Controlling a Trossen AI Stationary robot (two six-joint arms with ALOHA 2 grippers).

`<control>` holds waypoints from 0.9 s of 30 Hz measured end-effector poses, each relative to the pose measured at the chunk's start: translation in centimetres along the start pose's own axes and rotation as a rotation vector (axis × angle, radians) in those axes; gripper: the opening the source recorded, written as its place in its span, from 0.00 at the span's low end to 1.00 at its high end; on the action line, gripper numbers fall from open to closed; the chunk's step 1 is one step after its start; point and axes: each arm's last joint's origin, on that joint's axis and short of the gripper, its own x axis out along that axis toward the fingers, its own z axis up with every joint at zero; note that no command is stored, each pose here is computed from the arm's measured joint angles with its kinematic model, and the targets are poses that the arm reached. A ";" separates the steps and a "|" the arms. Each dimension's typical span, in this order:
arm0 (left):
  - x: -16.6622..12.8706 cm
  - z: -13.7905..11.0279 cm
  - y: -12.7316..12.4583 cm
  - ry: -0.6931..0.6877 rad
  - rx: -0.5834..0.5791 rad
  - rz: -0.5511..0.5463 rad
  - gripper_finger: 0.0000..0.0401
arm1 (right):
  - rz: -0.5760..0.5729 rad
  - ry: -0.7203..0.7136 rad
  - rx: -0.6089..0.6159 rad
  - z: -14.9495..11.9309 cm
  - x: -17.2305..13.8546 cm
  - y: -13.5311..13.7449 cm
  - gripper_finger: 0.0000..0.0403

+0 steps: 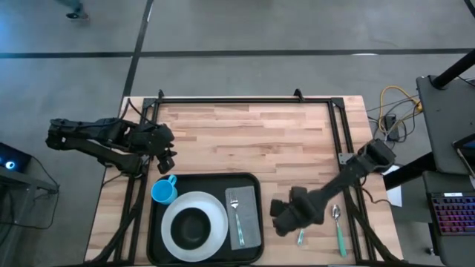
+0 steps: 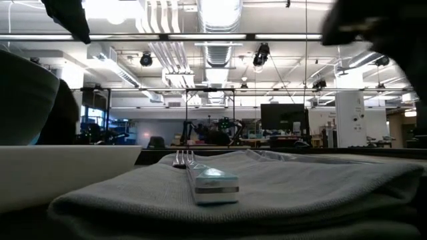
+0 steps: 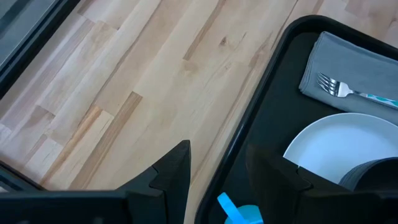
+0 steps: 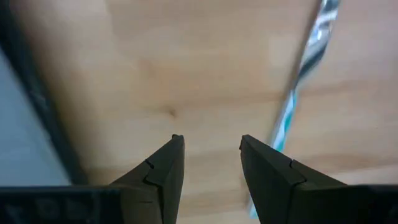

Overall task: Set up tray
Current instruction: Put the white green knife on top of the gray napkin to the right of the white green fork

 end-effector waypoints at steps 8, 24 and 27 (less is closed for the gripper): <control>0.0 0.0 0.0 0.002 0.001 0.001 0.34 | -0.180 0.039 -0.028 -0.5 2.6 -3.1 0.36; 0.0 0.0 0.0 0.002 0.001 0.001 0.34 | -0.141 0.097 -0.039 0.1 6.1 -4.0 0.36; 0.0 0.0 0.0 0.001 0.000 0.001 0.34 | -0.141 0.092 -0.054 0.2 6.2 -4.1 0.35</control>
